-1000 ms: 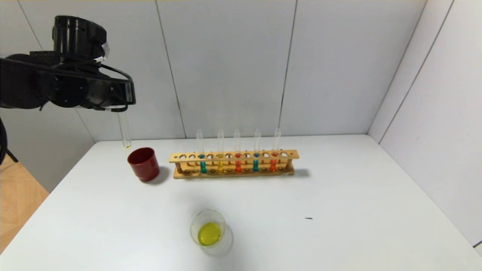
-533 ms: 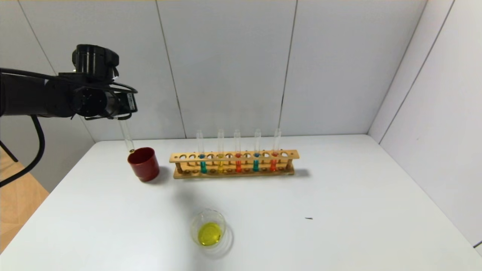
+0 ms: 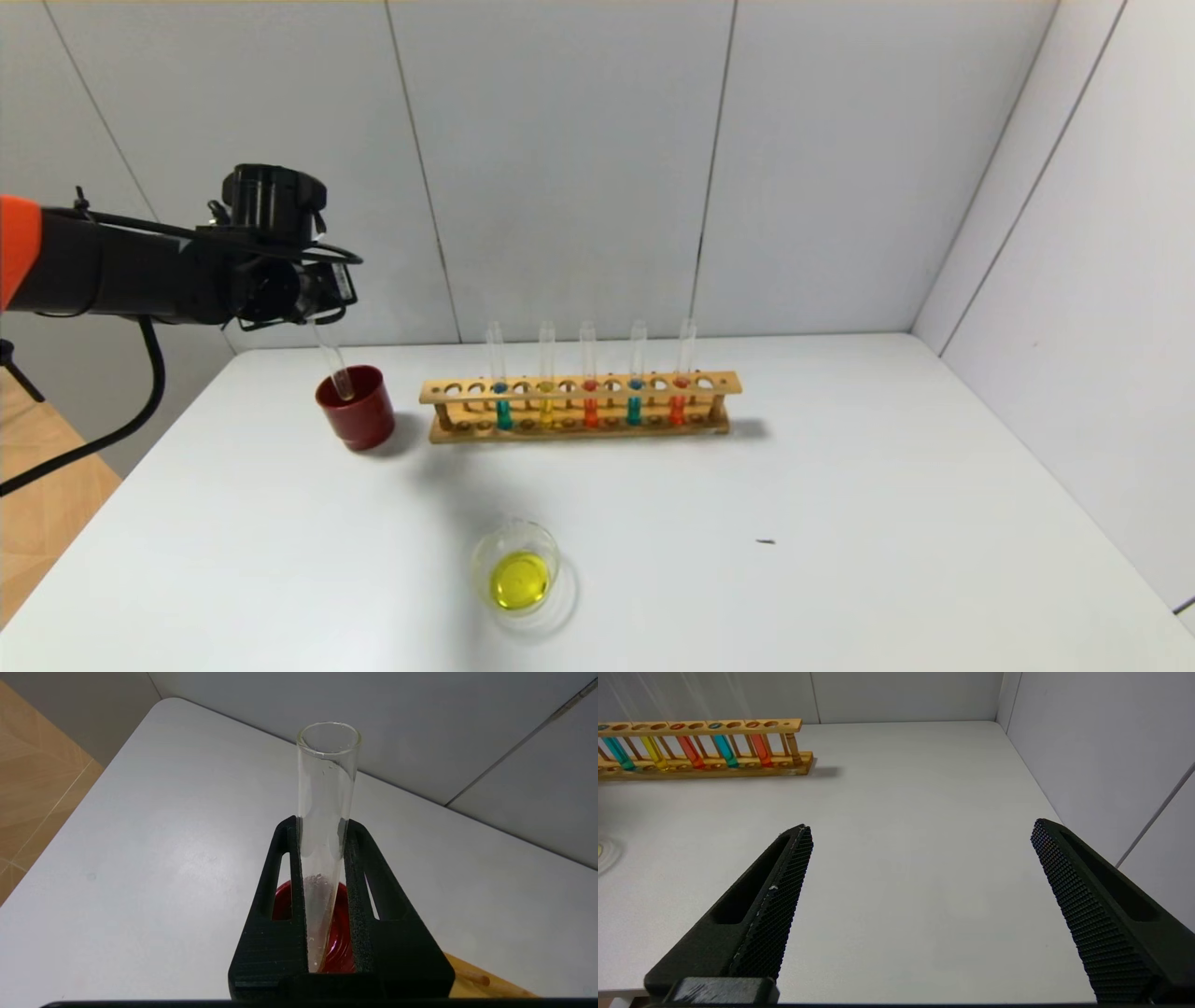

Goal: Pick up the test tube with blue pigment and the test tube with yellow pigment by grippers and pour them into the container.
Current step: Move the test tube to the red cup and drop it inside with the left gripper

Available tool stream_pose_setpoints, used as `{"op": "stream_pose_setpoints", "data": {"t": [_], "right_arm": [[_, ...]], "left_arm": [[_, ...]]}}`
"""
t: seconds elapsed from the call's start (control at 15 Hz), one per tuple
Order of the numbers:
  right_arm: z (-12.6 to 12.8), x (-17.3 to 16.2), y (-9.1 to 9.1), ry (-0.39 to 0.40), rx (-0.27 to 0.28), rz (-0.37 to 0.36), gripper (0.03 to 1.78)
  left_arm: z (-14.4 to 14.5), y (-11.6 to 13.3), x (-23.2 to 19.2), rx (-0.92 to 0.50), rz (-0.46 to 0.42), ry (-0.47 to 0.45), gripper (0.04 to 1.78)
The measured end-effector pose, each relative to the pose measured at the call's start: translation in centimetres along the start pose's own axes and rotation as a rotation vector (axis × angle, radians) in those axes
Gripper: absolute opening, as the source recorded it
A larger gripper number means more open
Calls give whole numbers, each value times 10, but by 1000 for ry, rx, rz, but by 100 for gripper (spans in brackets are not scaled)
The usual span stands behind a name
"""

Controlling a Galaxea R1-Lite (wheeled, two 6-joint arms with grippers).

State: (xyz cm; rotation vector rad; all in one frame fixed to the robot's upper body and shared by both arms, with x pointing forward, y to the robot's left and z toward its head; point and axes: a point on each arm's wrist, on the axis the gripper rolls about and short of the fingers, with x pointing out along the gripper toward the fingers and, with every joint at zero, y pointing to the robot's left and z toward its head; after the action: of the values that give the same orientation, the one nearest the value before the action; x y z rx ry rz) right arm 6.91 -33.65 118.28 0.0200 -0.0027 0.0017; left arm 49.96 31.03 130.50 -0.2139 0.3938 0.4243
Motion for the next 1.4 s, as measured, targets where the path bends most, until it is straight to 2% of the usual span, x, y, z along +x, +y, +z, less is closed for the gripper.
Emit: {"op": "stream_pose_setpoints", "data": {"t": [1.27, 1.4], "right_arm": [[0, 0, 0, 0, 0, 0, 171], [0, 0, 0, 0, 0, 0, 171]], "left_arm": [[-50, 0, 39, 25, 41, 62, 30], [-53, 1, 40, 25, 45, 70, 35]]}}
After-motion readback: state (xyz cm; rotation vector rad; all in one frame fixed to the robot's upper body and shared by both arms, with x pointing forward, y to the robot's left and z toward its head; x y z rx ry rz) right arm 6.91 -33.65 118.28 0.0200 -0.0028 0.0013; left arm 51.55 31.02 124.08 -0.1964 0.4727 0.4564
